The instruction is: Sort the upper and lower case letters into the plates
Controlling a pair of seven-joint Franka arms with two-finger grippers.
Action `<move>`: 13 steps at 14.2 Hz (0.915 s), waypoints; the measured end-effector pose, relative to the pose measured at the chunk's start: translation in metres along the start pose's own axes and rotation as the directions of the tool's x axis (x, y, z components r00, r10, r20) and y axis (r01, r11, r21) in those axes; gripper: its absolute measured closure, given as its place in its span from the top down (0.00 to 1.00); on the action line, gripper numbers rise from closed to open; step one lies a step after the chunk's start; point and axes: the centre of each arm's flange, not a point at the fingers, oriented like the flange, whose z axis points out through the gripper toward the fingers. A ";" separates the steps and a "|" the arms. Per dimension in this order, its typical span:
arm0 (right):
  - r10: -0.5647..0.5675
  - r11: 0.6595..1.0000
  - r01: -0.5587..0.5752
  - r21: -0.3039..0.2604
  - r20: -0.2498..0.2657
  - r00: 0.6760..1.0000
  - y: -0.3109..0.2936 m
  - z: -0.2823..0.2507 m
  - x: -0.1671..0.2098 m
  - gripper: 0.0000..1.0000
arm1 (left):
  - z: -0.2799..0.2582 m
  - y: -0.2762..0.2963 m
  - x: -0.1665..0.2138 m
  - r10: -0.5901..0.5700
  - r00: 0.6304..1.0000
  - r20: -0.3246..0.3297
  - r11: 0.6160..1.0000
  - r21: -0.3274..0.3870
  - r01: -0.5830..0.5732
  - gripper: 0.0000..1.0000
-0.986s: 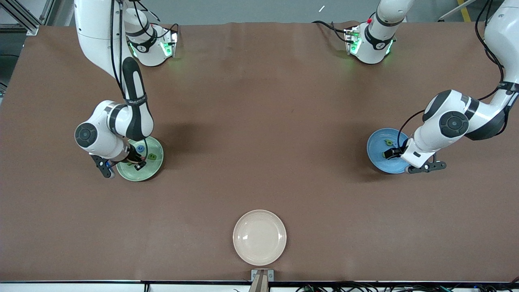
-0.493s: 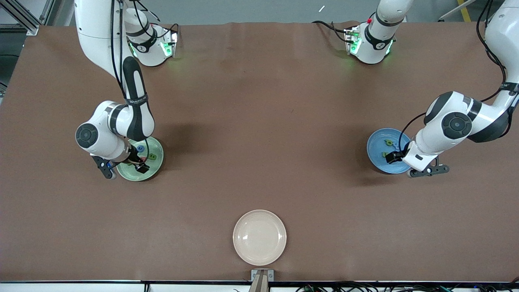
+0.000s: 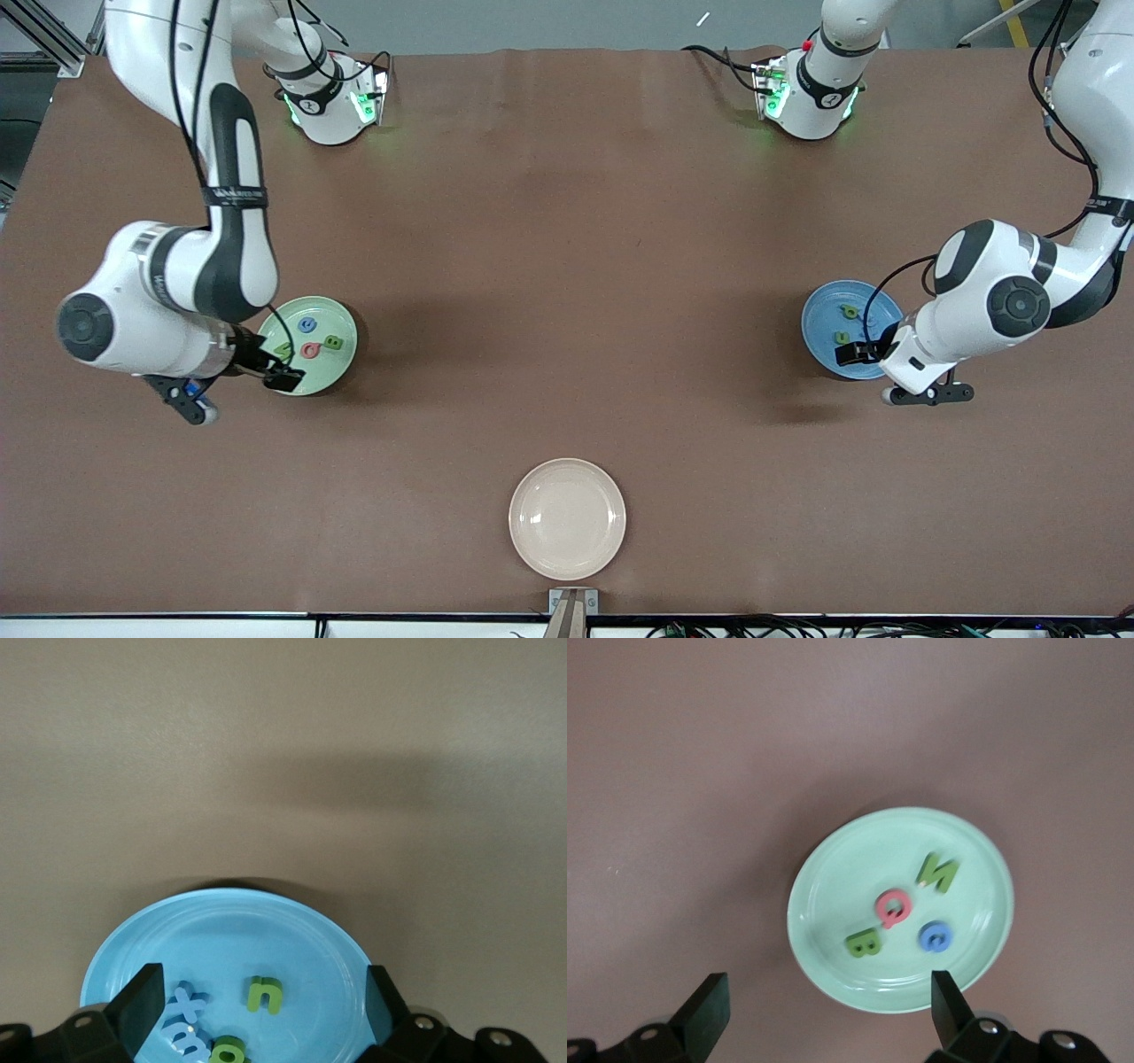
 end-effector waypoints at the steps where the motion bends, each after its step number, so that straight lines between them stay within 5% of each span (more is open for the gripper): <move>1: -0.093 0.996 0.093 -0.002 0.000 0.996 0.007 -0.011 0.006 1.00 | 0.000 0.000 0.003 0.005 1.000 0.015 1.000 -0.011 -0.004 1.00; 6: -0.277 0.961 0.278 0.001 0.085 0.957 0.030 -0.060 0.010 1.00 | -0.031 0.026 0.005 0.012 1.000 -0.001 0.998 -0.058 -0.012 1.00; 13: -0.420 0.902 0.418 -0.111 0.005 0.907 0.029 -0.119 0.015 1.00 | -0.041 0.063 -0.005 0.005 1.000 0.000 0.997 -0.072 -0.005 1.00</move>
